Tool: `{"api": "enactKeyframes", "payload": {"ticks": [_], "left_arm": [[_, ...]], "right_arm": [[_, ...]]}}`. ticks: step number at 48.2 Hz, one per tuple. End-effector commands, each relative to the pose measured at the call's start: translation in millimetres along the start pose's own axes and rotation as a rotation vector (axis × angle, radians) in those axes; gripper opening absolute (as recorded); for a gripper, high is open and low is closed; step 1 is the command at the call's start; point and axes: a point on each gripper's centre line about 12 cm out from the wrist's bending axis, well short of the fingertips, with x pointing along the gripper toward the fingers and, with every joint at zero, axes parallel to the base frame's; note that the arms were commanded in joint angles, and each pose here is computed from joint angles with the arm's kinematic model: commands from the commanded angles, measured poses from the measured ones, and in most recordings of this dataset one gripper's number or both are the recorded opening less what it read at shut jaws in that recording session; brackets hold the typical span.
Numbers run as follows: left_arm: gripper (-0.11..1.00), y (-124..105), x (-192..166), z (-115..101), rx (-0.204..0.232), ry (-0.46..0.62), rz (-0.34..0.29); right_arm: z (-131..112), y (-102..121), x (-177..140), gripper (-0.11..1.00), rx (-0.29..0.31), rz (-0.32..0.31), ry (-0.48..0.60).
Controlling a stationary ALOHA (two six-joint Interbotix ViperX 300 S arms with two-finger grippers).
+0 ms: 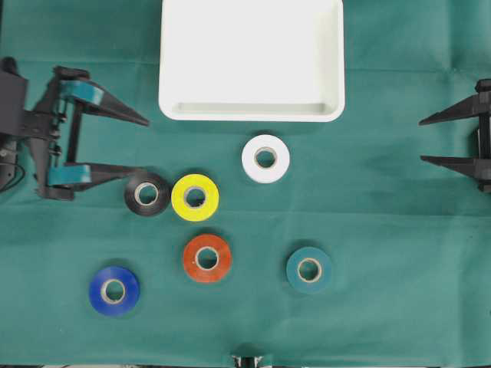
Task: Put the tape into the white case with the left arm.
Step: 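Move the left gripper forward toward the white tape roll, then reach the left gripper over the white tape and insert fingers into its core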
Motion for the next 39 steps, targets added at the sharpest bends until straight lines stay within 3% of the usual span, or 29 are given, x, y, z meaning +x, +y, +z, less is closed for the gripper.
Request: {"api": "enactKeyframes", "payload": {"ticks": [1,13,22,39], "left_arm": [[0.92,1,11,5,-0.002,-0.018,0.005],[0.92,1,37,-15,-0.006,0.098,0.003],[0.92,1,54,-14,-0.002,0.163,0.003],[0.92,4,57,-13,-0.007,0.172,0.012]], "right_arm": [[4,0,1,0.98,0.0,-0.001,-0.011],[4,0,-1,0.98,-0.006,0.0,-0.021],[5,0,-1,0.98,-0.018,0.002,-0.031],[3,2,-2,0.98,-0.151,0.017,-0.032]]}}
